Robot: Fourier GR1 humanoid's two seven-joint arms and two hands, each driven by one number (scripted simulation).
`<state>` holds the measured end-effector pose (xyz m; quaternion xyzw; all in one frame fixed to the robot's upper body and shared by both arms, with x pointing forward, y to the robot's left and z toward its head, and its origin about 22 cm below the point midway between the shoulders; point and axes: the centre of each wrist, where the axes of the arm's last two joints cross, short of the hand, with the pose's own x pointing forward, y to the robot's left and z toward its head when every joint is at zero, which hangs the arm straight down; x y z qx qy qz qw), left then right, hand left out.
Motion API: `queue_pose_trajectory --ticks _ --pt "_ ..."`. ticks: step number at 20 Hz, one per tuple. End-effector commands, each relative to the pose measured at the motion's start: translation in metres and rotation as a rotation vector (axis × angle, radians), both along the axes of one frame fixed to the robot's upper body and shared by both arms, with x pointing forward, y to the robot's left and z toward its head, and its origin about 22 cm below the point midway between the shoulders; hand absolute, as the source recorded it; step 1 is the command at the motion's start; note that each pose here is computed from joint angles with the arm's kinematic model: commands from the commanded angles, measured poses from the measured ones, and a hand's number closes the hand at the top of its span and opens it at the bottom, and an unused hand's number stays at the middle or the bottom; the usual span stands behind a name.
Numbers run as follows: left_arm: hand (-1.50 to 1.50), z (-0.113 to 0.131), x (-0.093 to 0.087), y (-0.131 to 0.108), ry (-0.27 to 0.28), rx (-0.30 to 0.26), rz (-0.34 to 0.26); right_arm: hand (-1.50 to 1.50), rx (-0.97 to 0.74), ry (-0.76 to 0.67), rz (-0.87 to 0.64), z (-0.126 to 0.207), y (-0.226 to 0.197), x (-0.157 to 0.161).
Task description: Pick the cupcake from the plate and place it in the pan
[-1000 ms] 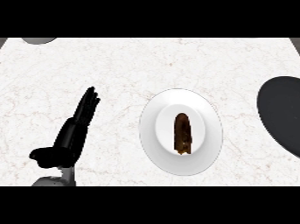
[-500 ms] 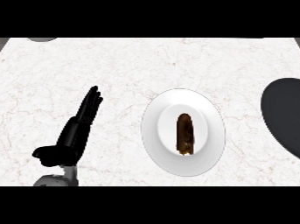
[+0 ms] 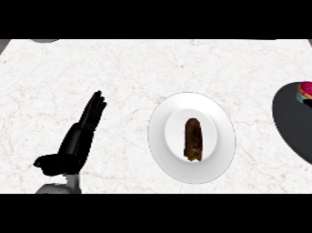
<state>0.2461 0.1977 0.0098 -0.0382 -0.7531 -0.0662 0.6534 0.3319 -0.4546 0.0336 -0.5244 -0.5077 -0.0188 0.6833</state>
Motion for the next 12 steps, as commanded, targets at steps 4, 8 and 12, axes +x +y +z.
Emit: queue_pose_trajectory --ticks 4,8,12 --pt "0.0 0.004 0.004 0.001 -0.002 -0.005 0.015 -1.5 0.068 -0.317 -0.047 0.011 -0.014 -0.002" --pt "0.0 0.006 0.002 -0.006 0.005 0.009 0.042 -1.5 0.145 -0.383 -0.038 -0.013 -0.037 -0.043" --pt "0.0 0.003 -0.007 0.006 0.019 -0.016 0.061 -1.5 0.267 -0.434 0.058 -0.001 -0.044 -0.063"
